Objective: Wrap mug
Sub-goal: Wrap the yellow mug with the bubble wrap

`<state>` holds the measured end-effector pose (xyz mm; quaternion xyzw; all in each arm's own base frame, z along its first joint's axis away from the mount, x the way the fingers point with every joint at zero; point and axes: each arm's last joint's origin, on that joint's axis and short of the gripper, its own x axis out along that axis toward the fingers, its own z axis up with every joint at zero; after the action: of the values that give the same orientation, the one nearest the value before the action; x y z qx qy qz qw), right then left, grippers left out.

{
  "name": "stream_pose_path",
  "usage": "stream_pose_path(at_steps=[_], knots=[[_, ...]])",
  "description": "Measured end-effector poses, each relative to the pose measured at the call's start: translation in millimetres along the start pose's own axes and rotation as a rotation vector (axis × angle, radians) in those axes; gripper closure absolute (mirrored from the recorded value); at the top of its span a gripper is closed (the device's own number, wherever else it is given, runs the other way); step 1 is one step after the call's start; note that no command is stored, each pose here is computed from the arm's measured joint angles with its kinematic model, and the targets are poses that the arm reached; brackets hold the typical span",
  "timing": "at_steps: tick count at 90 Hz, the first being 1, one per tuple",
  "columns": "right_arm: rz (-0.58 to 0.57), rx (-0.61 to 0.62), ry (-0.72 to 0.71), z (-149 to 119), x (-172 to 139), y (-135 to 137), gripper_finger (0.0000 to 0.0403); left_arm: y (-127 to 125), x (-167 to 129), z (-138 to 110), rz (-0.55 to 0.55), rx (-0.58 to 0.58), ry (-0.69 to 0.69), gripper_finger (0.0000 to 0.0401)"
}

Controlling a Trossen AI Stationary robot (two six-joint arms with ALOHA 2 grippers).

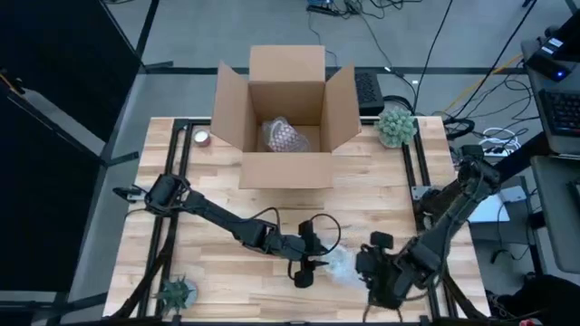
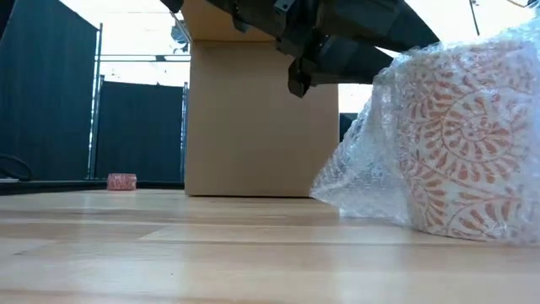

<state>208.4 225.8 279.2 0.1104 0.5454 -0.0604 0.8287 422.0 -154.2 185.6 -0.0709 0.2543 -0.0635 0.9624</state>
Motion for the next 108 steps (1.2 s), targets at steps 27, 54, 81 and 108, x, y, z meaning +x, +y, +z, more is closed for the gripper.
stream_pose_path(at_steps=[27, 54, 81, 108], knots=[[0.01, 0.121, 0.035, -22, 1, 14, 0.0222, 0, 0, 0, 0.001, -0.001, -0.001, 0.0241], [-0.072, 0.253, 0.033, -52, 31, 39, 0.0222, 0, 0, 0, 0.003, -0.001, -0.002, 0.0241], [-0.143, 0.26, 0.03, -55, 71, 48, 0.0222, 0, 0, 1, 0.002, -0.003, -0.009, 0.0241], [-0.157, 0.248, -0.216, -47, 73, 50, 0.0222, -1, 0, 2, -0.001, -0.005, -0.022, 0.0241]])
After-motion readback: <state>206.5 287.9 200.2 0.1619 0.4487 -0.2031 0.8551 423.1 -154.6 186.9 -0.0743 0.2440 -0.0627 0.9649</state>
